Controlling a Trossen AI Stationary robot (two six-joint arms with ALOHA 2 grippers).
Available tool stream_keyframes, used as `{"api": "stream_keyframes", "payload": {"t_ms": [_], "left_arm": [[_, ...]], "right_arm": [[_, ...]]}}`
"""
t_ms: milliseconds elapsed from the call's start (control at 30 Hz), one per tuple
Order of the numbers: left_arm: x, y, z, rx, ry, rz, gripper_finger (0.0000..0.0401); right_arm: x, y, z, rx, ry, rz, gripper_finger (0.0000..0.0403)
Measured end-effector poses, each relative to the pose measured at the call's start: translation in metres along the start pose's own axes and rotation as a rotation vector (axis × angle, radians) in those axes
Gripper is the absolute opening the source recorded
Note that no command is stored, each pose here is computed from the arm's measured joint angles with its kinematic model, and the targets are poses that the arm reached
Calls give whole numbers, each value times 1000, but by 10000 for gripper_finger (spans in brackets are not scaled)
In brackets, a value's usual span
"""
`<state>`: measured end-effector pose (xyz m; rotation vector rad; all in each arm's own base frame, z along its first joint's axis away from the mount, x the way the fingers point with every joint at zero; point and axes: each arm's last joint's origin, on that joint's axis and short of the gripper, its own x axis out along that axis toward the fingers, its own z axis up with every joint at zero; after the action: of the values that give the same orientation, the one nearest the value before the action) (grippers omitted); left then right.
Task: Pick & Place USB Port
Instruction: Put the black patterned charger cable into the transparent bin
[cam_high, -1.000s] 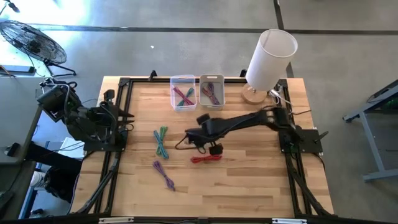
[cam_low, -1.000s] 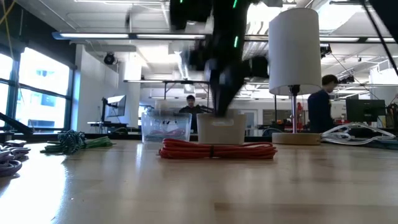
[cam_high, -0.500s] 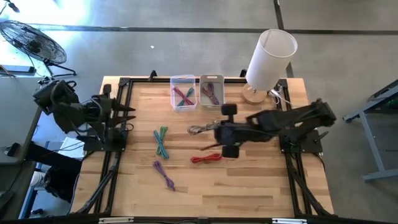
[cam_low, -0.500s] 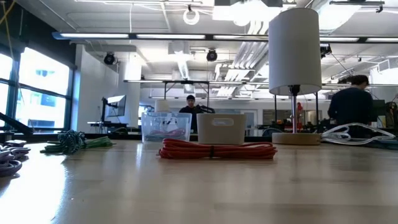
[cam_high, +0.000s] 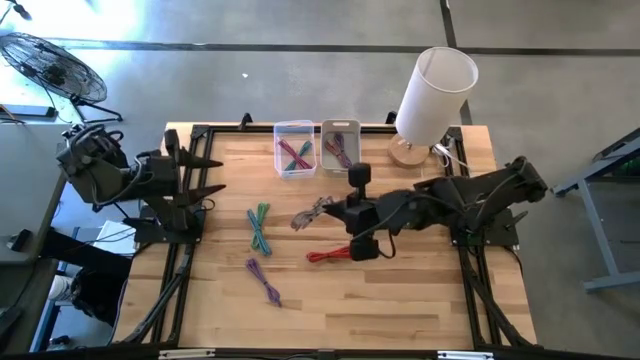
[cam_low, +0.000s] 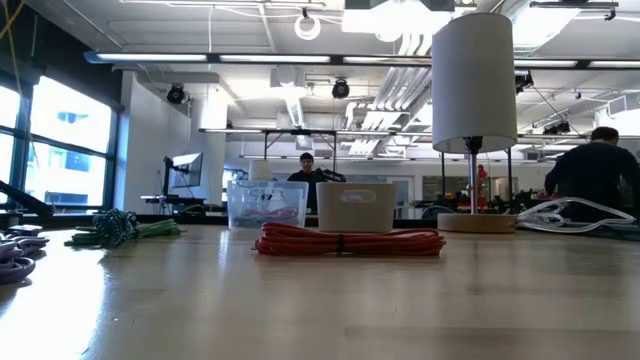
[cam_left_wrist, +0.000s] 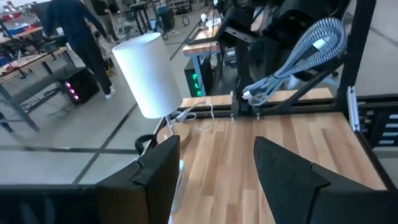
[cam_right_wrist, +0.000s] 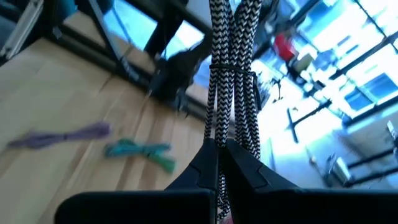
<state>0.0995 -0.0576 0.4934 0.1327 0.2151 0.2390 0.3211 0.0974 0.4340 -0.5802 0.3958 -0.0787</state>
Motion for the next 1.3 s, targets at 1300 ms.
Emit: {"api": "stream_keyframes", "payload": {"t_ms": [1300], "left_arm": [[152, -15, 34, 95, -251, -506, 163]], "right_arm": [[-28, -7, 18, -30, -167, -25, 1]]}}
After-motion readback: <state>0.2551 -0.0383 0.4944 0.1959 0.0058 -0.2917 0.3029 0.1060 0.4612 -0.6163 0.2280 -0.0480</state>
